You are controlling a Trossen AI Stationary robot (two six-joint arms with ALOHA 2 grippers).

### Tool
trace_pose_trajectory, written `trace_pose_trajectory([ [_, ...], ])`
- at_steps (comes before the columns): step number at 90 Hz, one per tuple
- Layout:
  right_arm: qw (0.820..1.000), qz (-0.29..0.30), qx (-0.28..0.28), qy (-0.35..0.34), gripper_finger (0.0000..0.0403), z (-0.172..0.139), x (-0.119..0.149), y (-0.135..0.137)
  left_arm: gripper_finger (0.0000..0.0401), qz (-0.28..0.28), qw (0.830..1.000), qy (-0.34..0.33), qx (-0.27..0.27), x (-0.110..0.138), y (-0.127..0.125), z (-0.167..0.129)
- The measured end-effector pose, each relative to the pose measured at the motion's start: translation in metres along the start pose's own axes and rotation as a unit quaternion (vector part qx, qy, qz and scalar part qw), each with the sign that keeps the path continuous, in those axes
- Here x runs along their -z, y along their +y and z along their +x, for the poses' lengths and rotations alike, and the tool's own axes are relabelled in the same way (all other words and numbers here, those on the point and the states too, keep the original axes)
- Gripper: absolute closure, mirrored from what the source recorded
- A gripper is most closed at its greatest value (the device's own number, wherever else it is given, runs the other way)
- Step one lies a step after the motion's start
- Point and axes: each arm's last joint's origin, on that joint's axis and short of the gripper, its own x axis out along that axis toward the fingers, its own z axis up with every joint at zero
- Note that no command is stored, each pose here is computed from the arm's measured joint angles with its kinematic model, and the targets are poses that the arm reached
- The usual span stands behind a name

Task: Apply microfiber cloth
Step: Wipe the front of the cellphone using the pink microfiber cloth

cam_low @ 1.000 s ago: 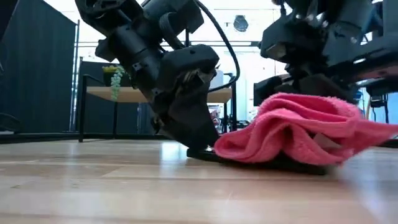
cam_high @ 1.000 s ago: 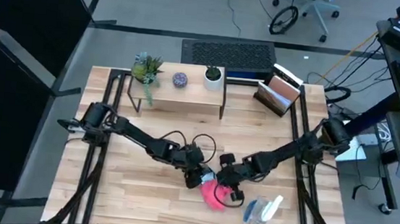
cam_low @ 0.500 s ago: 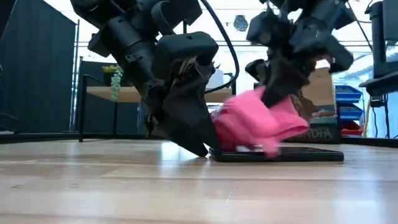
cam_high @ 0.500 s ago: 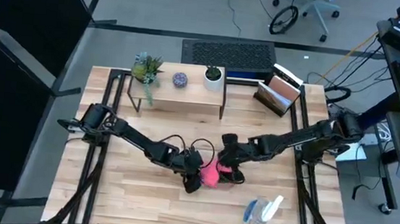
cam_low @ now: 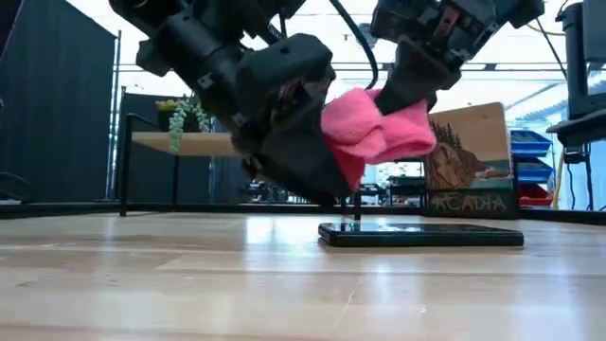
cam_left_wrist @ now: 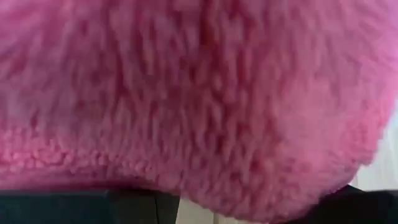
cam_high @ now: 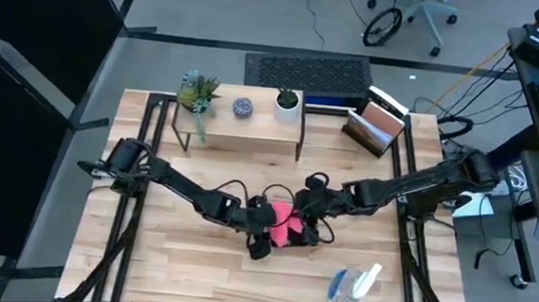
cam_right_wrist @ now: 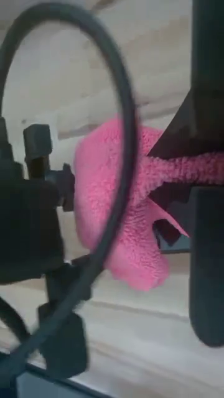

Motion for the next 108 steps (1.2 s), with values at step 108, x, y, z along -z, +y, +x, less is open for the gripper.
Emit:
trace_pose_trajectory([
  [108, 0.995, 0.008, 0.023, 0.095, 0.0399, 0.072, 0.048, 0.007, 0.0237, 0.136, 0.99, 0.013, -0.033, 0.02, -0.001, 0.021],
])
